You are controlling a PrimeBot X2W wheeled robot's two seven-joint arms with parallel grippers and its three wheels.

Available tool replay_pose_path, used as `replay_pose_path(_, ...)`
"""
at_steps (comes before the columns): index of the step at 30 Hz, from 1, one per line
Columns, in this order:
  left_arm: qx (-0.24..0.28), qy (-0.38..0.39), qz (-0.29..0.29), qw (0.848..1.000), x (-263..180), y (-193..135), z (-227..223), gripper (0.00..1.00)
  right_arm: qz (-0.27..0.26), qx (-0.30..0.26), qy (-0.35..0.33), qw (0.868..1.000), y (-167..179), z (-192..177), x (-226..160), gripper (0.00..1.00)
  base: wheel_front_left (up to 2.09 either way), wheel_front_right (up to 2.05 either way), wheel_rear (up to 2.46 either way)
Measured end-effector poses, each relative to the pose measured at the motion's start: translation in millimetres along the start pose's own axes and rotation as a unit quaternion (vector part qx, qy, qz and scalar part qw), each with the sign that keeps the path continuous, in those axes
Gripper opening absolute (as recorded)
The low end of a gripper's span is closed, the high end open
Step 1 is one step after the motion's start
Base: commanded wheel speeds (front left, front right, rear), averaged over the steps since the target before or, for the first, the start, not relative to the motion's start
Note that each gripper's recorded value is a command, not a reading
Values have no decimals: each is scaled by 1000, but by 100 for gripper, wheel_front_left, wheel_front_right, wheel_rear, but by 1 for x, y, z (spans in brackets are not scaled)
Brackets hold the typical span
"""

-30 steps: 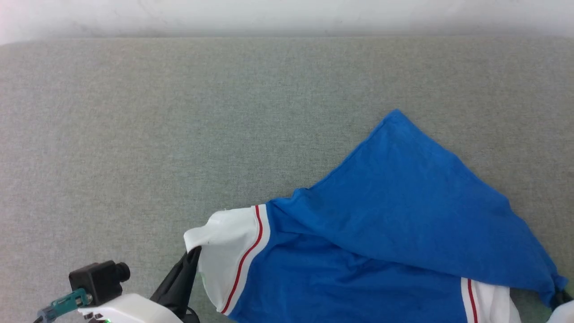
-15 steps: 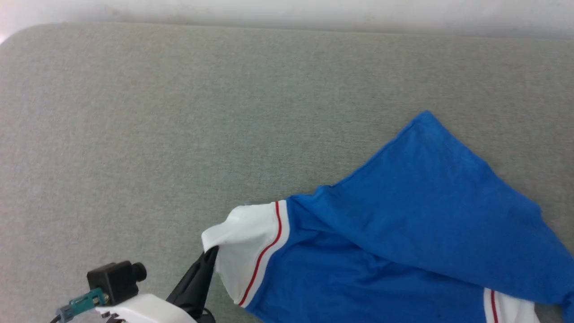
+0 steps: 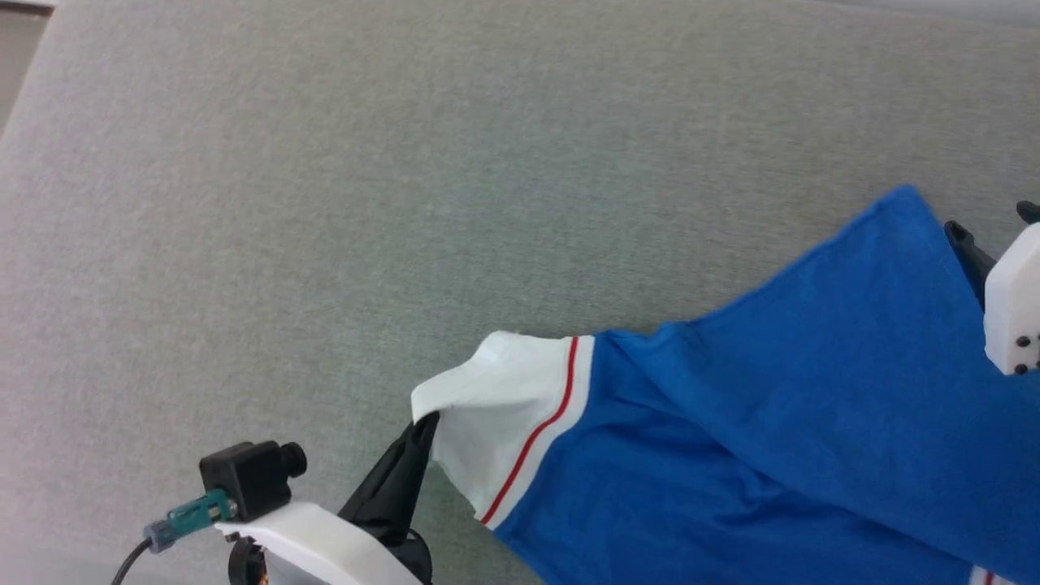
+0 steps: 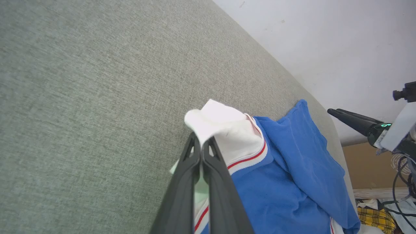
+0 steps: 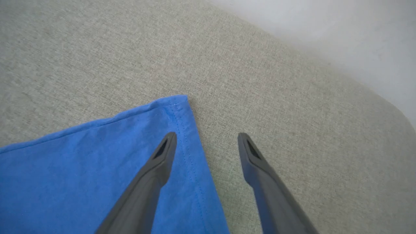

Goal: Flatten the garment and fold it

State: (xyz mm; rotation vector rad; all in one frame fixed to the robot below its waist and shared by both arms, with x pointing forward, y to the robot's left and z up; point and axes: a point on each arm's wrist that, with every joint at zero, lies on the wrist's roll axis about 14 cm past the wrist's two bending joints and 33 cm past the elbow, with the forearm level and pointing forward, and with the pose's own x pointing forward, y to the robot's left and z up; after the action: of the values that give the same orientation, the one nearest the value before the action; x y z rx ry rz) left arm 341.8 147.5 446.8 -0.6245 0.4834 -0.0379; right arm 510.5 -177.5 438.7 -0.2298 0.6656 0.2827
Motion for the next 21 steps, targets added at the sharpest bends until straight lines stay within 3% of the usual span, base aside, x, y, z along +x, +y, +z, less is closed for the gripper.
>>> replay_pose_path(11,-16,0,47,999,2,25,-5,0,49,-23,61,997,22,-31,61,100,0,0,0)
replay_pose_path(12,-16,-1,50,999,3,26,-5,0,52,-23,59,997,23,-30,65,87,0,0,0)
replay_pose_path(14,-17,1,56,998,4,30,-6,0,60,-19,61,996,26,-30,71,14,0,0,0)
replay_pose_path(15,-17,4,59,998,5,31,-8,0,64,-18,68,995,28,-34,73,0,0,0,0)
replay_pose_path(21,-14,1,51,999,10,29,-5,0,72,-9,61,995,32,-29,72,0,0,0,0)
